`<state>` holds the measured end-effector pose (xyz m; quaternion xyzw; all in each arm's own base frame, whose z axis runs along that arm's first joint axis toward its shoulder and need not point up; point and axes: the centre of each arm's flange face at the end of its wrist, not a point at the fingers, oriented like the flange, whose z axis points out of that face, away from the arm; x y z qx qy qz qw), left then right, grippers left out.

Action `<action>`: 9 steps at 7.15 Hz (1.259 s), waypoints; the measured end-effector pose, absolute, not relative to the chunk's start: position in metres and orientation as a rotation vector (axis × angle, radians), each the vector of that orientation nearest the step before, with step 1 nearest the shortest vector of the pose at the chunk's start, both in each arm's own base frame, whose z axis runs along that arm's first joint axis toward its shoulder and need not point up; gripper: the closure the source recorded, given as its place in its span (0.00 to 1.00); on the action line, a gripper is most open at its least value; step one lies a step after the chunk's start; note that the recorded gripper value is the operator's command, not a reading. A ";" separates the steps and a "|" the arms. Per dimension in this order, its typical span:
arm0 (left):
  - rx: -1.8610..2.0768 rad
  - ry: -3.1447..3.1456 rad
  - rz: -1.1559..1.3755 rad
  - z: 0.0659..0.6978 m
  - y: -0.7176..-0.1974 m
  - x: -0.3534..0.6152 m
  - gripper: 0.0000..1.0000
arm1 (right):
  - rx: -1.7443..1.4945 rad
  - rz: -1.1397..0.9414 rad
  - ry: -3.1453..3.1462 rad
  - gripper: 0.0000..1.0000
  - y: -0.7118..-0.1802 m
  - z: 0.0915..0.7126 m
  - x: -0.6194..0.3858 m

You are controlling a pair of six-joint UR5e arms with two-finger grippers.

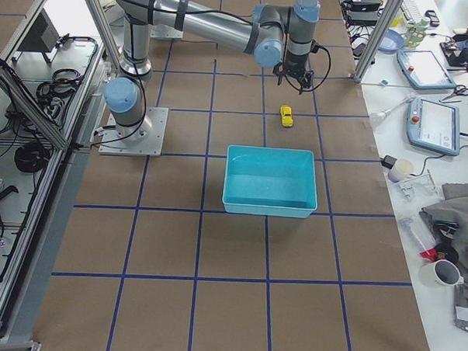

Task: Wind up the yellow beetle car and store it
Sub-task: 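Move the open right gripper down over the yellow car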

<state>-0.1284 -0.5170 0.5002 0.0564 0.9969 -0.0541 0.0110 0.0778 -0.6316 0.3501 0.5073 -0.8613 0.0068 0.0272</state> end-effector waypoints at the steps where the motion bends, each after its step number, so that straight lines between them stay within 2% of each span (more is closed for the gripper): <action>1: 0.178 3.109 -0.173 0.501 -0.517 -0.128 0.00 | 1.655 0.013 -2.606 0.00 -0.642 0.319 0.076; 5: 0.174 3.110 -0.174 0.502 -0.516 -0.127 0.00 | 1.864 0.103 -2.536 0.00 -0.645 0.231 0.088; 9: 0.186 3.108 -0.177 0.502 -0.516 -0.127 0.00 | 2.377 0.140 -2.122 0.00 -0.643 0.201 0.099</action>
